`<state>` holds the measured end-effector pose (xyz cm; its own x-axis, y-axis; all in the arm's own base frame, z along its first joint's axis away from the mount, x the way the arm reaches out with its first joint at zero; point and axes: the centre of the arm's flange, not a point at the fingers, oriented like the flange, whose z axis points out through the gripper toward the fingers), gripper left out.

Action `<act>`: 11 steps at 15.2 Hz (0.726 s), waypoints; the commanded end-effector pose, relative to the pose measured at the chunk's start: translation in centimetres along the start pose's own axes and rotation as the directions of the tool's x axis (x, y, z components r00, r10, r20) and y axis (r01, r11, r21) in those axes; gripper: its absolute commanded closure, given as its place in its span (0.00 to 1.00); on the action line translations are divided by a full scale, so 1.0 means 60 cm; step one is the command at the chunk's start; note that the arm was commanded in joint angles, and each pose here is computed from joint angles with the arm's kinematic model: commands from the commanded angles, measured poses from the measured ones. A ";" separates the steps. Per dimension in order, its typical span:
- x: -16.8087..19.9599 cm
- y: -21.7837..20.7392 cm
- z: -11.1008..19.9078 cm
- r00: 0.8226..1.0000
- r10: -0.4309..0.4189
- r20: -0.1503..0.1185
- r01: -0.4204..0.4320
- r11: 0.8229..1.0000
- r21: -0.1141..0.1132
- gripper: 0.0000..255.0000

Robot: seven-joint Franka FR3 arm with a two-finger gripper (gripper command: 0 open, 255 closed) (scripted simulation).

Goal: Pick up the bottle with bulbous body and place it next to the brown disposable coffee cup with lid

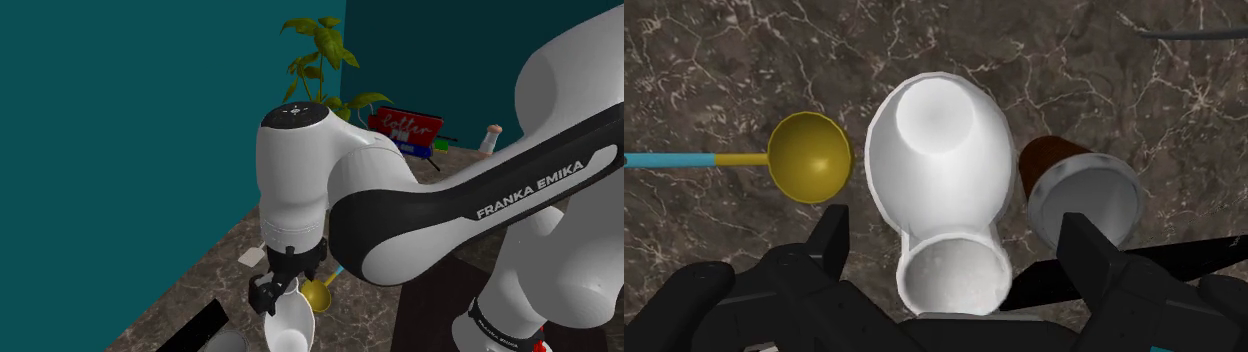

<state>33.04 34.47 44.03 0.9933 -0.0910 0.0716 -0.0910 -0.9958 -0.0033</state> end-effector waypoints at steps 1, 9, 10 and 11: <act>-0.001 0.000 -0.032 1.000 0.000 0.000 0.000 1.000 -0.001 0.00; -0.001 -0.001 -0.072 1.000 0.000 0.000 0.000 1.000 -0.001 0.00; -0.001 -0.001 -0.072 1.000 0.000 0.000 0.000 1.000 -0.001 0.00; -0.001 -0.001 -0.072 1.000 0.000 0.000 0.000 1.000 -0.001 0.00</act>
<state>32.68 34.52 48.31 0.9933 -0.0909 0.0712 -0.0909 -0.9959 -0.0027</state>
